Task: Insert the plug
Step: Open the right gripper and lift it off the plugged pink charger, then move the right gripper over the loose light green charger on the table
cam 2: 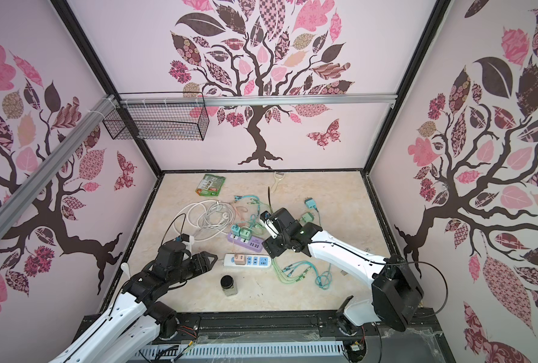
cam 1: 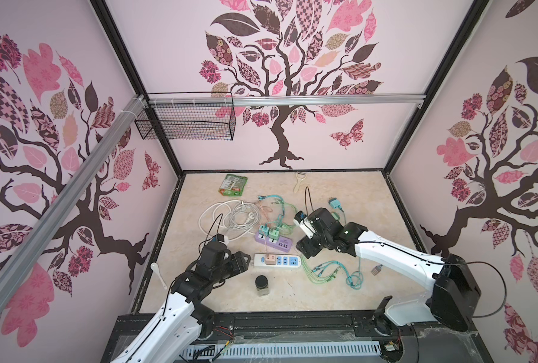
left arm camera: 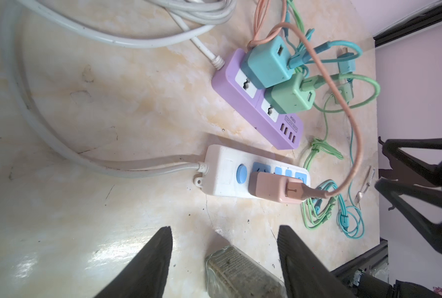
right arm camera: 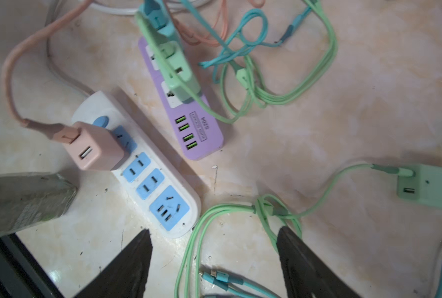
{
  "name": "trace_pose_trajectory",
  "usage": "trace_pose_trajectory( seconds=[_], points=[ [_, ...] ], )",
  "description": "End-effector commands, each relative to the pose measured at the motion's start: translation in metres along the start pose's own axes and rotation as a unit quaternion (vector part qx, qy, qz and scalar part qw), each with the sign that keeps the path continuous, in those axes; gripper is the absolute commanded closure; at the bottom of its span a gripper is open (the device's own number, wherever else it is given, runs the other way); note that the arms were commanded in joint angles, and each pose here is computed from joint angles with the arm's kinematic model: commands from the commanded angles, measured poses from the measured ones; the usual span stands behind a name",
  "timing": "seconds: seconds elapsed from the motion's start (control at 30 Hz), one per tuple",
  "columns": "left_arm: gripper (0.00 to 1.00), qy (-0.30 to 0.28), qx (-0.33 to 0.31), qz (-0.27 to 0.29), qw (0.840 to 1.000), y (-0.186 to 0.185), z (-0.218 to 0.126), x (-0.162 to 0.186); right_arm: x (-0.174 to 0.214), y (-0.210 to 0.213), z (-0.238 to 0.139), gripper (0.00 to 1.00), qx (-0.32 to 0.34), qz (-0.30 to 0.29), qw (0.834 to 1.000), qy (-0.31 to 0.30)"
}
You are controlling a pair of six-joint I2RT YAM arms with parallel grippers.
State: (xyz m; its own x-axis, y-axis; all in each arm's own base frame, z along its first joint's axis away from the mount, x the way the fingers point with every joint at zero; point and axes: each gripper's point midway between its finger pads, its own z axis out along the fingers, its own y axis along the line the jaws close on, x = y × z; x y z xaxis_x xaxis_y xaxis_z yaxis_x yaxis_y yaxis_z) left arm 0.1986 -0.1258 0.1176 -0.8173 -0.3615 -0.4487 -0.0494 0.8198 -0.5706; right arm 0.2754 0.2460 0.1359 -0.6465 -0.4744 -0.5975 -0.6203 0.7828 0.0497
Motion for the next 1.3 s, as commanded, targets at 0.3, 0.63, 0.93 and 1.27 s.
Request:
trace_pose_trajectory(
  seconds=[0.3, 0.63, 0.93, 1.27],
  points=[
    [0.29, -0.019, 0.014, 0.056, 0.998, -0.031, -0.024, -0.029, -0.013, -0.113, -0.01, 0.16, 0.158, 0.197, 0.964, -0.084],
    [0.29, -0.026, 0.008, 0.092, 0.995, -0.039, -0.031, -0.039, 0.001, -0.162, 0.01, 0.19, 0.176, 0.28, 0.94, -0.086],
    [0.29, -0.032, 0.013, 0.098, 0.995, -0.038, -0.034, -0.038, 0.015, -0.184, 0.038, 0.21, 0.19, 0.333, 0.921, -0.07],
    [0.29, -0.035, 0.018, 0.1, 0.994, -0.039, -0.034, -0.038, 0.019, -0.201, 0.067, 0.24, 0.2, 0.362, 0.908, -0.059]
  ],
)
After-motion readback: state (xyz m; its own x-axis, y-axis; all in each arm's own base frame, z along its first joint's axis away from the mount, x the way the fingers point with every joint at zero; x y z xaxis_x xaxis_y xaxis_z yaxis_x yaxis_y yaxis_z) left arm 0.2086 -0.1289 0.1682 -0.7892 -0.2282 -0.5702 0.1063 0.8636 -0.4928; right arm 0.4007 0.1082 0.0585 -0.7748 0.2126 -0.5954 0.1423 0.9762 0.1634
